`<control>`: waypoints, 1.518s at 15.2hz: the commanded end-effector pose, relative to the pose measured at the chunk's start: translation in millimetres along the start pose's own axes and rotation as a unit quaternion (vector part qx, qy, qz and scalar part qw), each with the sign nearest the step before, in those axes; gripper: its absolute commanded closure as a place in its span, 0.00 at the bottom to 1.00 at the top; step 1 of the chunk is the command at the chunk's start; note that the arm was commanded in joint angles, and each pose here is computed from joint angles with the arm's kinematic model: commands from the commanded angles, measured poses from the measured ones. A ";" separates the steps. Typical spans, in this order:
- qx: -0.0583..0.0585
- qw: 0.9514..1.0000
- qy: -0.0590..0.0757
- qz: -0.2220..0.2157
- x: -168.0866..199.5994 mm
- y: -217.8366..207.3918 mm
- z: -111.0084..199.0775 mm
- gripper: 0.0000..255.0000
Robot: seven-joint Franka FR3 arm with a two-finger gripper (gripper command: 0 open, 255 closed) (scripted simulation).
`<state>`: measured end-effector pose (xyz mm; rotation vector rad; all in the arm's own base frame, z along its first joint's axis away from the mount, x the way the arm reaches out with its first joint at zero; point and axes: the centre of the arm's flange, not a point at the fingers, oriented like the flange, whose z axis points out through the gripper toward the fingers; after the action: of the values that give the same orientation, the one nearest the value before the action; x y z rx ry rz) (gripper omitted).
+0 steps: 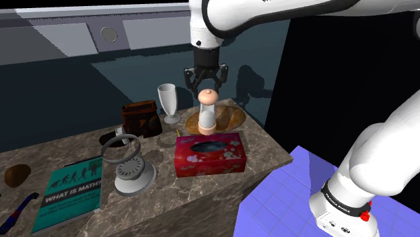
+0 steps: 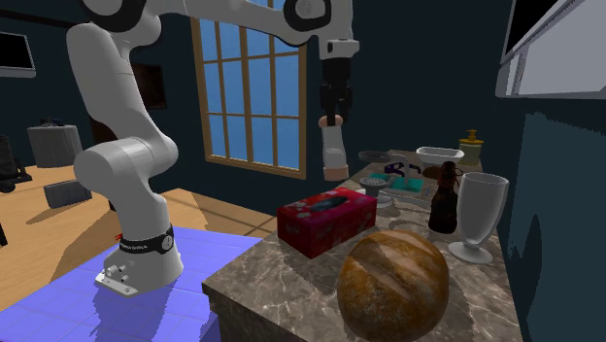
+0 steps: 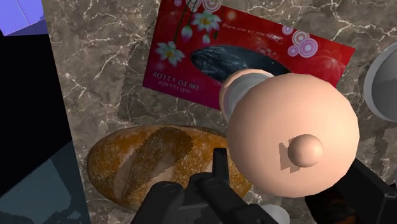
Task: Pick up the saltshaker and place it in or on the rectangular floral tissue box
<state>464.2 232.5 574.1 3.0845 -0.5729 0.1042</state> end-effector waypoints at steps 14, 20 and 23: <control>0.000 1.000 0.000 0.000 -5.7 1.4 76.8 1.00; 0.000 1.000 0.000 0.000 -5.7 1.4 76.8 1.00; 0.000 1.000 0.000 0.000 -5.7 1.4 76.8 0.00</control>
<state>463.4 232.1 497.0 3.0848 -0.5730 0.1048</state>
